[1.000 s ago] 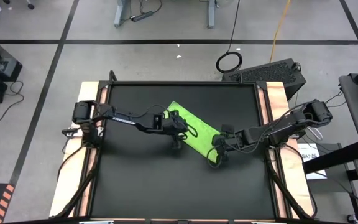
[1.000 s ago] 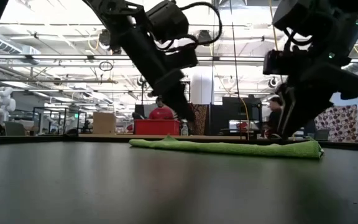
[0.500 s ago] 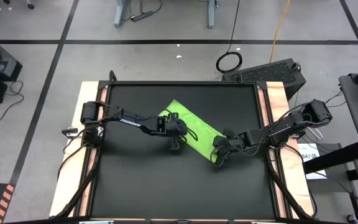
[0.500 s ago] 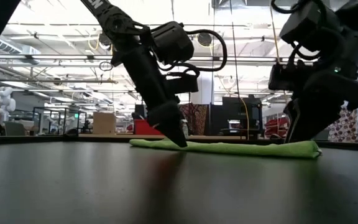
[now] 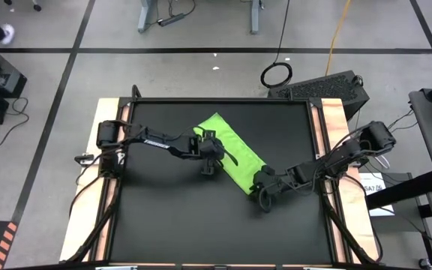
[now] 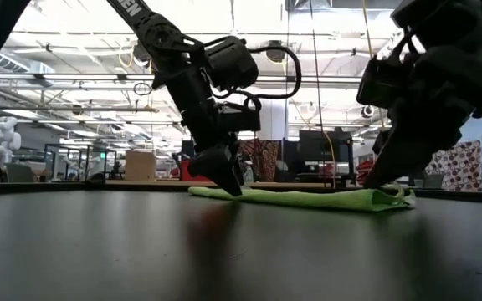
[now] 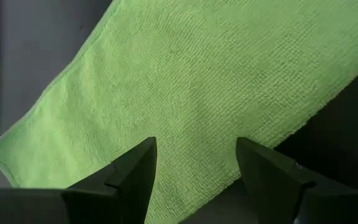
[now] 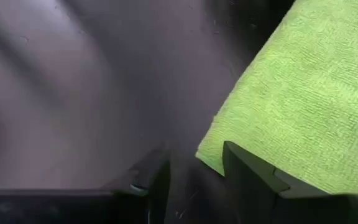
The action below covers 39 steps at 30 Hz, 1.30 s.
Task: Roll towel
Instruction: Fold green microfiber towel
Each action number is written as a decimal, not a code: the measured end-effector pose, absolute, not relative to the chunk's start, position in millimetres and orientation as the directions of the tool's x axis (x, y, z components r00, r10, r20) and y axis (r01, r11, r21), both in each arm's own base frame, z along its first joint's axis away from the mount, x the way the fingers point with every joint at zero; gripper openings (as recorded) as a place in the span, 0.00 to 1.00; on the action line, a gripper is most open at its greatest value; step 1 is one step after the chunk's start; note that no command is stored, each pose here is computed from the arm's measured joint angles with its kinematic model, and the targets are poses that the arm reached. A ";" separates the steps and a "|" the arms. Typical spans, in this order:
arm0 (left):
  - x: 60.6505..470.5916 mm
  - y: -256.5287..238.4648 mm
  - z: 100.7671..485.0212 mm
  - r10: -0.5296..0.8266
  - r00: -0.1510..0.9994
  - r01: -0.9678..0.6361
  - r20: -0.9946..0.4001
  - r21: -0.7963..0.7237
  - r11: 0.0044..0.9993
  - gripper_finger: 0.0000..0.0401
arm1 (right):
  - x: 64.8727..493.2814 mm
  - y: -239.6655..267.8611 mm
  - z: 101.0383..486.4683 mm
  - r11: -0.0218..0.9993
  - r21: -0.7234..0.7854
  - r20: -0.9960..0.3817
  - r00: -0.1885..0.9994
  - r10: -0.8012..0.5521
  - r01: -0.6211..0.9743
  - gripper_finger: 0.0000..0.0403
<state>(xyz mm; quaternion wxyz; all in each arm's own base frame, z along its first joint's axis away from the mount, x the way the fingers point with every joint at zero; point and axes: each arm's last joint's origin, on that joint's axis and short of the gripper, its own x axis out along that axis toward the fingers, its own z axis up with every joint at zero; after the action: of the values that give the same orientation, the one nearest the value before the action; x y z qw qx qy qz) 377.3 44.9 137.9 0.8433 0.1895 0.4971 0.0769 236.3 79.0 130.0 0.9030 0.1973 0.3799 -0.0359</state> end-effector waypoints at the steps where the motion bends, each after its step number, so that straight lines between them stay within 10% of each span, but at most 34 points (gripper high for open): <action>1: 378.4 42.8 139.4 0.316 0.506 0.058 -0.803 0.397 0.916 0.57 | 235.6 79.3 131.2 0.922 0.325 -0.699 0.710 0.084 0.210 0.34; 18: 399.0 31.3 151.3 0.243 0.592 -0.203 -0.769 0.149 0.968 0.57 | 220.0 49.9 126.6 0.948 0.003 -0.802 0.567 -0.189 0.319 0.34; 39: 393.2 46.5 125.0 0.244 0.465 0.188 -0.851 0.364 0.912 0.57 | 253.9 84.7 103.3 0.901 0.338 -0.694 0.718 0.043 0.272 0.34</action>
<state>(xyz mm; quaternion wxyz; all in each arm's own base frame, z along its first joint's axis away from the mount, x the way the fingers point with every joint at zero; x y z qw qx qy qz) 393.2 46.5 125.0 0.8300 0.2089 0.5168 0.0171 253.9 84.7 103.3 0.9020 0.2134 0.3698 -0.0634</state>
